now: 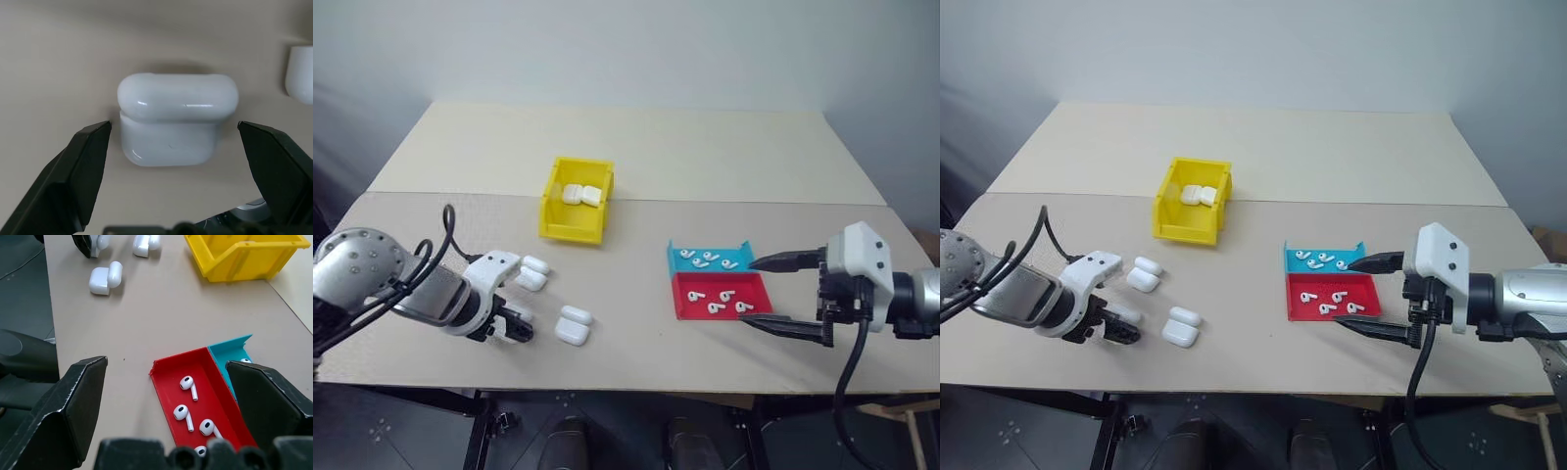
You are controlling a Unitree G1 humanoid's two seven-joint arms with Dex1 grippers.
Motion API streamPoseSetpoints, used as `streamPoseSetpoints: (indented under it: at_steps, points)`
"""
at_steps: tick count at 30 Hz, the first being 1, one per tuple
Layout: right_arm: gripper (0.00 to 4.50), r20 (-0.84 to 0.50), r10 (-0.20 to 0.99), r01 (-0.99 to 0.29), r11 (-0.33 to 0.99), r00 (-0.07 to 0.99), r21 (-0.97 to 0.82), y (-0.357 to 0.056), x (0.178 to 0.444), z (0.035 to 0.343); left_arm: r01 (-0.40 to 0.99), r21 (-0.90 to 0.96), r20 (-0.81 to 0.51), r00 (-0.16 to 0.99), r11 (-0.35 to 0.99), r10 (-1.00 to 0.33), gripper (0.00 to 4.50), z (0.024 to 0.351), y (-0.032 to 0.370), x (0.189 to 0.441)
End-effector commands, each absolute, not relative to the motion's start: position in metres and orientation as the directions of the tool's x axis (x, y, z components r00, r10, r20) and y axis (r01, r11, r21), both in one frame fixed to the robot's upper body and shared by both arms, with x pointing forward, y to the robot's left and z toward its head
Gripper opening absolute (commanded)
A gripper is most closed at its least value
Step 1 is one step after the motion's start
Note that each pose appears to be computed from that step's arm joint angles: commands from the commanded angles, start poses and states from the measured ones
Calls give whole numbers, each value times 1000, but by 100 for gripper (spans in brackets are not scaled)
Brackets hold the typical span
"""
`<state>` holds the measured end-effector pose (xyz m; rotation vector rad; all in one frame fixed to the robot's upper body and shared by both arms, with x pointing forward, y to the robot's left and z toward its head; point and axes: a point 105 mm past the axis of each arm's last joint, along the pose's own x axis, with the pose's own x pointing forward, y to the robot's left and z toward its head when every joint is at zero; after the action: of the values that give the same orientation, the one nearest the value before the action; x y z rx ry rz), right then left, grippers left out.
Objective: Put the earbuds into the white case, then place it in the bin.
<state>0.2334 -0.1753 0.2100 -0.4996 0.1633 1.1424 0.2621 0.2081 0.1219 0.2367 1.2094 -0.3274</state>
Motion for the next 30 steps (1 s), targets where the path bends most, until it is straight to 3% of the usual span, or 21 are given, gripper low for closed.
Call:
streamPoseSetpoints:
  at_steps: [1, 14, 17, 21, 26, 30]
  points:
    - [448, -347, 831, -887, 328, 435, -326, -174, 229, 219, 377, 24, -948, 303, 926, -99, 450, 123, 209, 263]
    - [448, -335, 829, -881, 346, 447, -322, -173, 226, 216, 428, 48, -959, 273, 903, -79, 450, 121, 207, 256]
    - [450, -331, 830, -882, 349, 448, -318, -171, 225, 215, 438, 71, -959, 278, 896, -60, 400, 122, 209, 254]
    - [450, -330, 829, -881, 353, 451, -316, -170, 226, 213, 445, 72, -956, 286, 893, -66, 285, 125, 208, 254]
    - [450, -328, 831, -881, 352, 450, -316, -169, 227, 212, 435, 108, -945, 324, 894, -43, 281, 130, 212, 255]
    - [450, -325, 835, -882, 346, 445, -318, -169, 229, 213, 422, 140, -898, 435, 896, -64, 281, 150, 211, 260]
